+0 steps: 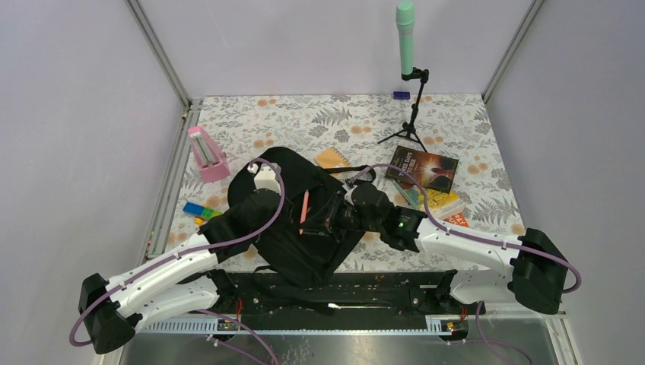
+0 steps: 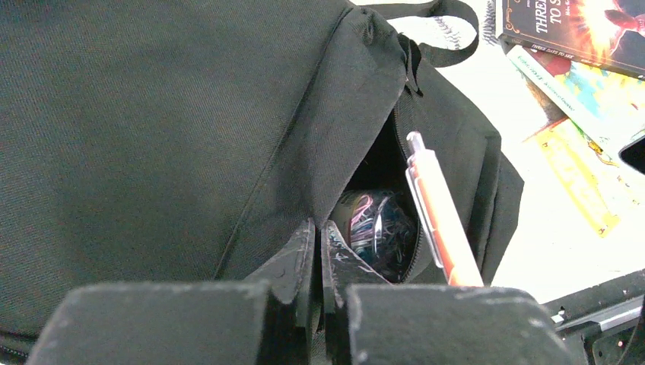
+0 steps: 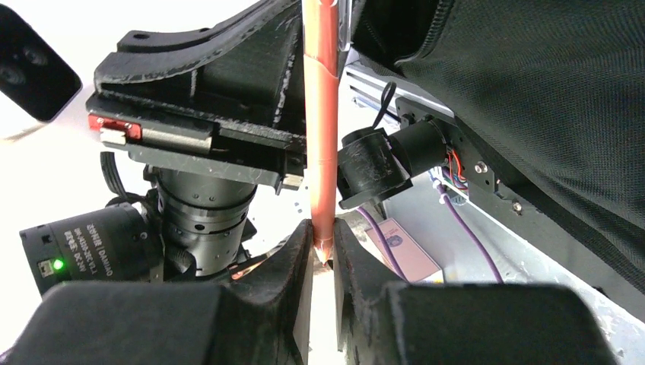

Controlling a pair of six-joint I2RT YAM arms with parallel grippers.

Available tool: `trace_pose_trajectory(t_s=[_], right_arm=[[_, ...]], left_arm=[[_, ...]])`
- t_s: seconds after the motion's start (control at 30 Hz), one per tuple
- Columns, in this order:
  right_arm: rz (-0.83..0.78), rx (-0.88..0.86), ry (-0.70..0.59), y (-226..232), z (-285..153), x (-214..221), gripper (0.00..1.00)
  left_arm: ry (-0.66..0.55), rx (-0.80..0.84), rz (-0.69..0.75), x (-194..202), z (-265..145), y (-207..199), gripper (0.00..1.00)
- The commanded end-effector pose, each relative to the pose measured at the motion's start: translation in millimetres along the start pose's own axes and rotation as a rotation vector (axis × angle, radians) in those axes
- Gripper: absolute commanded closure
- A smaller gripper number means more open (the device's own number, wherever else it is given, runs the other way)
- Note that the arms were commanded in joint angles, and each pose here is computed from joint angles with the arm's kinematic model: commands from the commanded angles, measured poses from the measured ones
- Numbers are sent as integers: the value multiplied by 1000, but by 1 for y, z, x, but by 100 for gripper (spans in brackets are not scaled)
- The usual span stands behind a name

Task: Pack the student bag
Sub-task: Place the stationery in the student bag.

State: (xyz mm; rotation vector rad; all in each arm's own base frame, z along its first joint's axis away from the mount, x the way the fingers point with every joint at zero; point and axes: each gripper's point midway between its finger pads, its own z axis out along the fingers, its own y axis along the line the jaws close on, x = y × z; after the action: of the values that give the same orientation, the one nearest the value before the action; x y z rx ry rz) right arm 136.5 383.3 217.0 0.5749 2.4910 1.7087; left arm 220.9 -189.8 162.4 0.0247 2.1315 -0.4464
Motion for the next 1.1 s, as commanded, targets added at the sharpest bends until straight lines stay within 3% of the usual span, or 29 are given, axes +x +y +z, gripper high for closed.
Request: trace_pose_trajectory(t_s=[0.0,0.6,1.07], right_arm=[[75,-33,-24,9,7,2,100],[181,16,-80,-11,38,-13,100],[188,70,-325,-25,35,-58,100]], left_arm=[[-103,29,-33,-25,-3,-8,100],[-108,98,-32,-23,-9,-16,100],[-103,136,-34,-23,-13,-21,100]])
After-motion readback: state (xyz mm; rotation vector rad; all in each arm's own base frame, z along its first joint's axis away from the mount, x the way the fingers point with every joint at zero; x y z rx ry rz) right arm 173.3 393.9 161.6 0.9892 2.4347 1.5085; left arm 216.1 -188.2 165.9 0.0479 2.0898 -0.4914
